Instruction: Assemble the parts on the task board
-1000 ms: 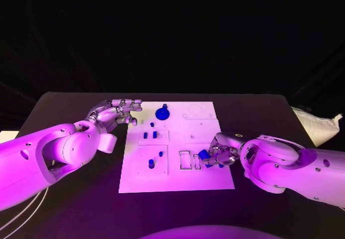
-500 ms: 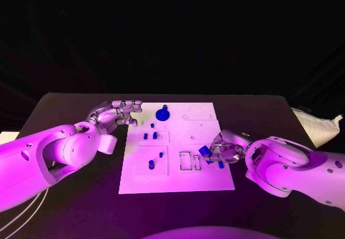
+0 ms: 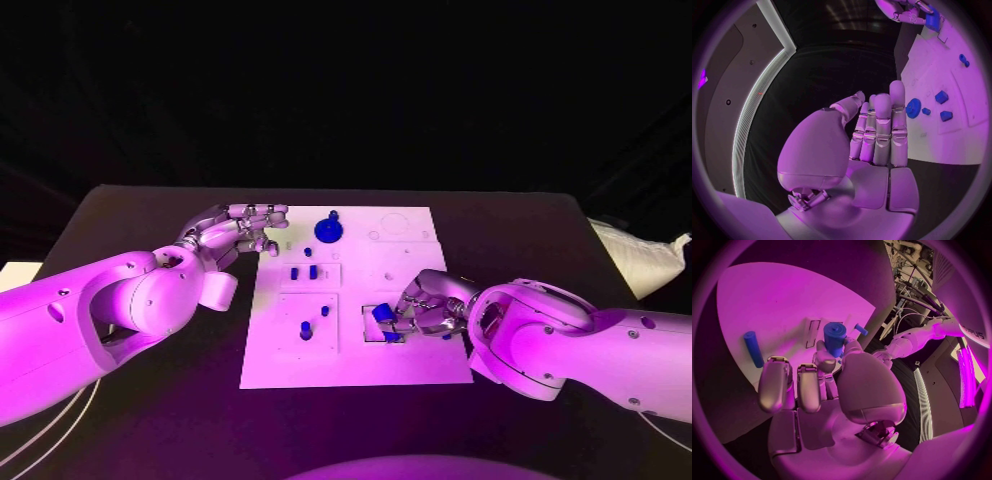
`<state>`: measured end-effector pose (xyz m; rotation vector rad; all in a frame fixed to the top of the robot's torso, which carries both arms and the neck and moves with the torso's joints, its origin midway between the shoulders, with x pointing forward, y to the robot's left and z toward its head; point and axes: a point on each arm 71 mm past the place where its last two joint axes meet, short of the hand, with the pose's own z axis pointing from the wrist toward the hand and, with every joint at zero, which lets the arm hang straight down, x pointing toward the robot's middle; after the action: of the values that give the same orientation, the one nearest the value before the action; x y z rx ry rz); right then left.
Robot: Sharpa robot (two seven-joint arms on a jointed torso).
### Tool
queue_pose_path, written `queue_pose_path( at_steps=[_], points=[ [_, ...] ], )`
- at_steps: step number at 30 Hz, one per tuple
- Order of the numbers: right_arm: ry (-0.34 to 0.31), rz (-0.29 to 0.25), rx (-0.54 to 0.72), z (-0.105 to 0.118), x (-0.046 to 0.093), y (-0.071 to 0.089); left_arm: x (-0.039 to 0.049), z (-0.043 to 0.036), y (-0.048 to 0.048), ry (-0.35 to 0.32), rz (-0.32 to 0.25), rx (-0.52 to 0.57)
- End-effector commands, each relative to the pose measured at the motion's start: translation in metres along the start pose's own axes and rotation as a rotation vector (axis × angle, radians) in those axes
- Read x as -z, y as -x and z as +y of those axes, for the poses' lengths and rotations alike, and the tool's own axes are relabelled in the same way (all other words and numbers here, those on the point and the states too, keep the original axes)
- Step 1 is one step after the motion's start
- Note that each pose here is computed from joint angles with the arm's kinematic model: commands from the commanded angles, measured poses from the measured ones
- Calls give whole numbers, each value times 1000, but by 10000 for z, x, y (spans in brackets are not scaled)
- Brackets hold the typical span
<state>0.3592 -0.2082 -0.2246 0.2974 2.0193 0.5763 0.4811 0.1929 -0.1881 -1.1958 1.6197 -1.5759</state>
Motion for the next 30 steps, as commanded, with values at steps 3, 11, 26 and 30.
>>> queue_pose_path(
  at_steps=[3, 11, 26, 30],
  points=[
    [-20, 13, 15, 10, -29, -28, -1, -4, -31, -3, 24, 3],
    [-20, 2, 43, 54, -80, -45, 1, -3, -35, -2, 25, 3],
    [-1, -33, 131, 70, -104, -23, 15, -1, -38, 7, 33, 5],
    [7, -39, 135, 84, -98, -23, 15, 1, -39, 9, 35, 5]
  ],
)
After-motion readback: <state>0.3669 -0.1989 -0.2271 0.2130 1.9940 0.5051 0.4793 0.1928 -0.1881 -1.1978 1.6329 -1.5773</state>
